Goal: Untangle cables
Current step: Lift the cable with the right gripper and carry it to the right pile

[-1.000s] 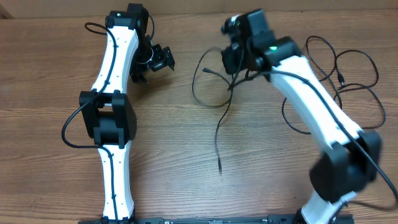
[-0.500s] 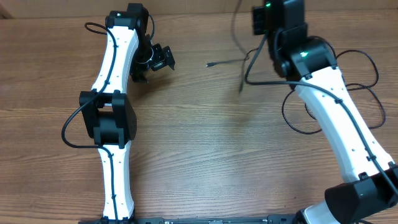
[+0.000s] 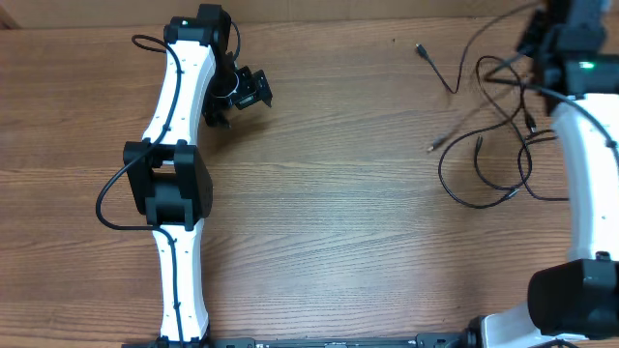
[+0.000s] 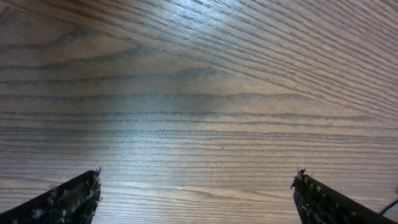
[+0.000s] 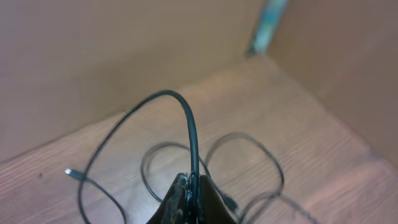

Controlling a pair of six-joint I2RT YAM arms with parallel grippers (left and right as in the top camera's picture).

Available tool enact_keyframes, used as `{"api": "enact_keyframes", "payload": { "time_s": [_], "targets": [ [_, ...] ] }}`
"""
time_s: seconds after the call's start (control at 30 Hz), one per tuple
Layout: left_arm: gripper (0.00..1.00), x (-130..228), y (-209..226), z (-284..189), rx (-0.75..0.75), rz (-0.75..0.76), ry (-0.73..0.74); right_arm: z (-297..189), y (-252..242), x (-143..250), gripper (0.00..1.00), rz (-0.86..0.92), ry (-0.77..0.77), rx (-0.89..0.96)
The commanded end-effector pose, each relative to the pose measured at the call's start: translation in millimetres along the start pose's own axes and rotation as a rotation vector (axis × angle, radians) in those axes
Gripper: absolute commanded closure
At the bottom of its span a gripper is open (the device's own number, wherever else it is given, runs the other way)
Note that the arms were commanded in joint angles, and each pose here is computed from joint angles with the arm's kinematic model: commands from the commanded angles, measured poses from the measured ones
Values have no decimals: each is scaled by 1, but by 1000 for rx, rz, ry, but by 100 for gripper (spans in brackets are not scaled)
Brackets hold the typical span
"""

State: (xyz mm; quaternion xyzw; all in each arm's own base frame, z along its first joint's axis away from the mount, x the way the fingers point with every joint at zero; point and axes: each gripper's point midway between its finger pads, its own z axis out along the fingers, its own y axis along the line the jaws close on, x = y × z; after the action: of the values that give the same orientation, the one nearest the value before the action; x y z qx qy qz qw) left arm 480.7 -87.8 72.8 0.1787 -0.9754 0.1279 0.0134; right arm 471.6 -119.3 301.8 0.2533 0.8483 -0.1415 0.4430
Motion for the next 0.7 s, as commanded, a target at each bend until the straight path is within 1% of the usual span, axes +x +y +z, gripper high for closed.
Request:
{"api": "enact_keyframes", "payload": {
  "time_s": [0.0,0.1,0.23,0.3,0.33,0.37,0.4,0.43,0.57,0.6,0.67],
  "targets": [
    [0,2,-9,-9,12,28,-21,5,-2,4,96,122,69,-113],
    [1,1,-9,-9,12,28,-21,15,-14,17,96,140,138,-127],
    [1,1,-10,-9,13,28,-22,28,-30,29,96,151,193,-91],
    [0,1,-10,-9,13,28,-22,33,-34,35,89,152,213,-78],
    [0,1,-10,-9,13,28,-22,37,-36,39,82,152,227,-71],
    [0,1,-10,-9,13,28,-22,39,-37,42,72,151,238,-67],
    [0,1,-10,-9,13,28,-22,42,-38,46,53,150,253,-60],
    [1,1,-10,-9,13,29,-23,44,-39,48,41,149,262,-56],
    [0,1,-9,-9,12,29,-23,50,-39,57,19,142,291,-48],
    [1,1,-10,-9,13,29,-23,51,-39,58,15,142,294,-48],
    [0,1,-9,-9,12,28,-22,51,-39,60,10,141,300,-46]
  ]
}}
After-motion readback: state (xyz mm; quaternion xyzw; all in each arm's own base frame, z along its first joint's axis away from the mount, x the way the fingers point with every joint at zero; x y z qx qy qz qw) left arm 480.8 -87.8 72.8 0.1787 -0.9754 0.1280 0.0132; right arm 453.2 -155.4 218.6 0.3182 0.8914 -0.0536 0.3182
